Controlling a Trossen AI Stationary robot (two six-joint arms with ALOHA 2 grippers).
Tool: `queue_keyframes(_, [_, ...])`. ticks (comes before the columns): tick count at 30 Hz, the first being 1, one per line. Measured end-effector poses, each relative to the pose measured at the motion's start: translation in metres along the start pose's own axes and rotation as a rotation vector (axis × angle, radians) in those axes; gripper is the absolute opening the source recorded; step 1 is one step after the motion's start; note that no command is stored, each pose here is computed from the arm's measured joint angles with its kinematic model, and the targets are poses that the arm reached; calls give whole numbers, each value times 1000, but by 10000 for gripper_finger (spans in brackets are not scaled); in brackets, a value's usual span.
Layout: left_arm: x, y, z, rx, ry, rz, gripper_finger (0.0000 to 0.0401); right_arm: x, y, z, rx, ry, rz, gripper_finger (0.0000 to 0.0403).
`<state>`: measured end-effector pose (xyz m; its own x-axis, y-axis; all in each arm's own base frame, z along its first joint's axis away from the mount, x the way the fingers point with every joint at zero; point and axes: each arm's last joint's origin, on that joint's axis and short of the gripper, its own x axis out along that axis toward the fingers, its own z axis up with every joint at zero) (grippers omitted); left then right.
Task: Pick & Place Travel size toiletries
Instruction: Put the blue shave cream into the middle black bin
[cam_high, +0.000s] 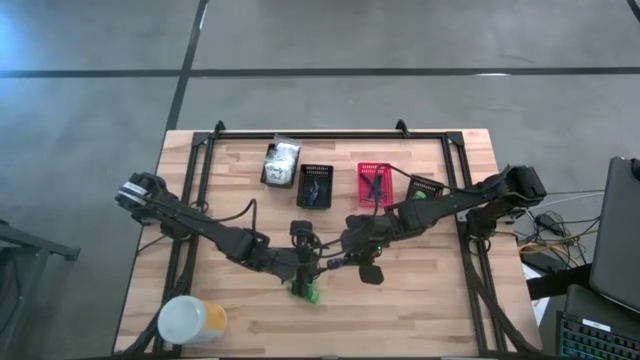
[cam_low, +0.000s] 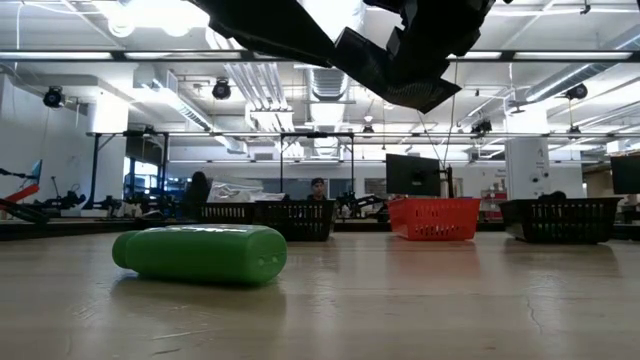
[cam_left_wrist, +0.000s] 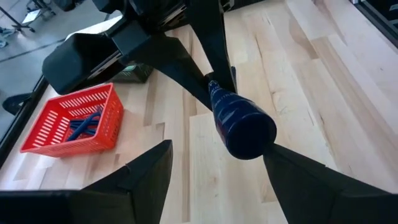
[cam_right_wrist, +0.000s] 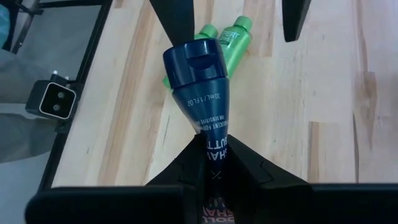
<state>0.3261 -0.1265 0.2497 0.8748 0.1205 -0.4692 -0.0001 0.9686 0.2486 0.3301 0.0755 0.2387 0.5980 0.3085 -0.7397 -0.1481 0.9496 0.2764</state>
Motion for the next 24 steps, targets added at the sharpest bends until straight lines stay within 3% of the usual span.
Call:
queue_keyframes(12, [1, 0, -3, 7, 19, 5, 259, 4, -4, -9, 20, 27, -20, 50])
queue_keyframes(24, [2, 3, -3, -7, 18, -4, 259, 2, -1, -1, 12, -22, -2, 48])
